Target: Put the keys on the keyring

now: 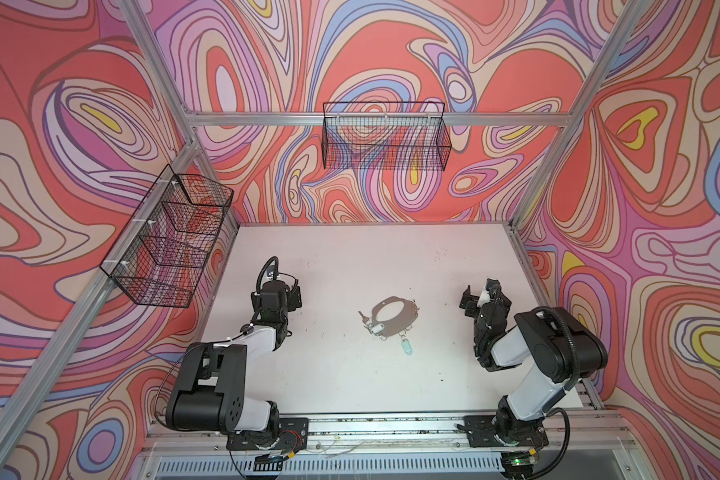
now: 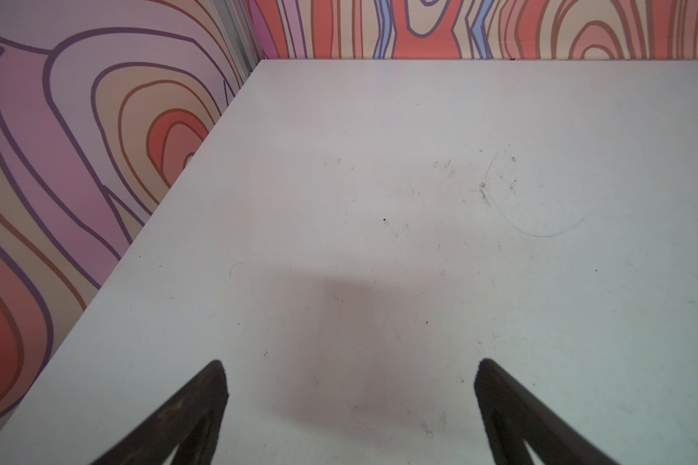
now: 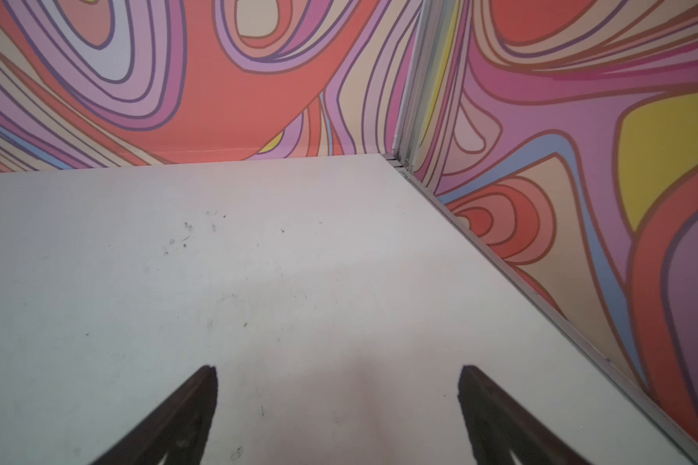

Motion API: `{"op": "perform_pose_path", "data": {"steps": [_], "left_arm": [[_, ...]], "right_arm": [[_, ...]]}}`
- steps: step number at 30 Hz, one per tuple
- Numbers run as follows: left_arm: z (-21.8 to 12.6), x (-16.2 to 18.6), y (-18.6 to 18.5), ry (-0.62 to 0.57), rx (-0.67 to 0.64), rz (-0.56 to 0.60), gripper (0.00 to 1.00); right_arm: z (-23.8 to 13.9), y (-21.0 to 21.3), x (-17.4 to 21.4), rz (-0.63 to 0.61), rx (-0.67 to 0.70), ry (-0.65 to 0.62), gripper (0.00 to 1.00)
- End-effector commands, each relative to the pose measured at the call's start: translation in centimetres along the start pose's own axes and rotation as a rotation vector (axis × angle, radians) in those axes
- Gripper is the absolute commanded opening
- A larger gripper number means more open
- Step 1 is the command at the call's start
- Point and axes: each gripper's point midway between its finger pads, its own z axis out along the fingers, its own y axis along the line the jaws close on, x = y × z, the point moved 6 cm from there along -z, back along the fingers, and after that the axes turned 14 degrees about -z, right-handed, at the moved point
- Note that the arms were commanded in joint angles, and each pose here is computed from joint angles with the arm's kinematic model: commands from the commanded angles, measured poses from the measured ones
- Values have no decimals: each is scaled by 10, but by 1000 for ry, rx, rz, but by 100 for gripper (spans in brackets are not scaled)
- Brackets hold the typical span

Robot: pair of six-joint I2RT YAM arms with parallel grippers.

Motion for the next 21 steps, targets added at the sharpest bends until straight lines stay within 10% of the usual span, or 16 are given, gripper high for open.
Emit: {"op": "perform_pose_path", "data": {"steps": [1, 21], "left_arm": [[-2, -9, 3, -60, -16, -22, 98], [5, 10, 3, -151, 80, -16, 100]], "right_arm": [[15, 4, -22, 33, -17, -58, 97], [20, 3, -20, 41, -26, -32, 98]]}}
